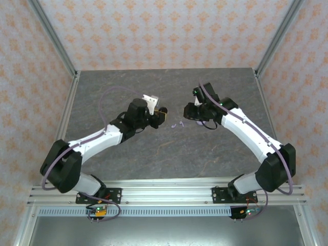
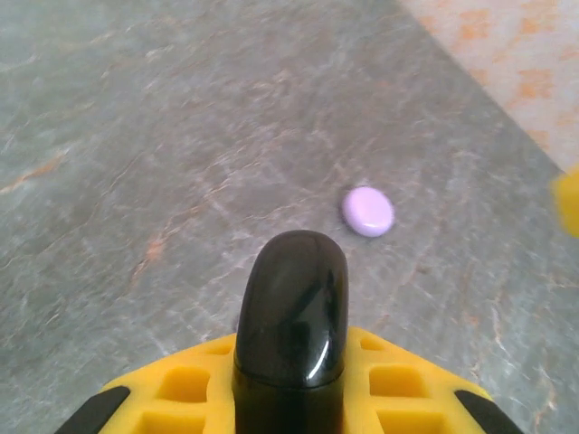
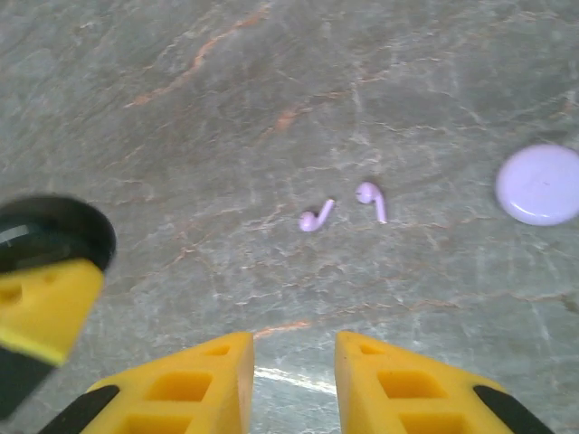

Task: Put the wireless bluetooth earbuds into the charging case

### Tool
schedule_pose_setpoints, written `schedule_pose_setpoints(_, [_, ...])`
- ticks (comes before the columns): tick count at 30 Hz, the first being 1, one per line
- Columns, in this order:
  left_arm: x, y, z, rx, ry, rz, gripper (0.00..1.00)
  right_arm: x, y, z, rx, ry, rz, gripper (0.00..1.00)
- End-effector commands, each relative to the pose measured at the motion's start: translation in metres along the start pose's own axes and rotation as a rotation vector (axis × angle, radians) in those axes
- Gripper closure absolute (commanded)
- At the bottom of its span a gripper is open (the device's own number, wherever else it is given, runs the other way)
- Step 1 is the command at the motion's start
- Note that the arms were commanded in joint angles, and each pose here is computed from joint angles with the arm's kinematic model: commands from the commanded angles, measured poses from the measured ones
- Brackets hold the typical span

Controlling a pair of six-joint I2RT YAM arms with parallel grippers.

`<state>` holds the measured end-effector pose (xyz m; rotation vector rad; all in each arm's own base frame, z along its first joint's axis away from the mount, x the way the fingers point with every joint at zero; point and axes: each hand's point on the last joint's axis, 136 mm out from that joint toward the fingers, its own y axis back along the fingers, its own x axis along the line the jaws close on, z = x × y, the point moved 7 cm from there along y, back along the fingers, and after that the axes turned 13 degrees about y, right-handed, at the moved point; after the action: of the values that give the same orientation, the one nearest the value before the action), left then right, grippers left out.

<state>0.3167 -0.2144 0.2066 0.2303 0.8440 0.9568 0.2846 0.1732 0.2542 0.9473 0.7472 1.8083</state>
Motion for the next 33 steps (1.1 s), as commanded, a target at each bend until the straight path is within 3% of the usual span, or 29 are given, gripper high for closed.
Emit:
schedule_pose_setpoints(1, [0.011, -0.012, 0.008, 0.074, 0.154, 0.090, 0.88, -0.013, 0.006, -0.007, -0.023, -0.058, -0.041, 0.69])
schedule_pose_setpoints(11, [0.030, -0.064, 0.030, 0.207, 0.279, 0.191, 0.88, -0.038, 0.001, -0.024, -0.018, -0.089, -0.136, 0.69])
schedule_pose_setpoints(24, [0.051, -0.143, 0.052, 0.313, 0.331, 0.212, 0.88, -0.039, -0.014, -0.036, 0.018, -0.081, -0.101, 0.68])
schedule_pose_setpoints(33, [0.065, -0.178, 0.059, 0.342, 0.355, 0.221, 0.88, -0.038, -0.020, -0.038, 0.040, -0.091, -0.076, 0.68])
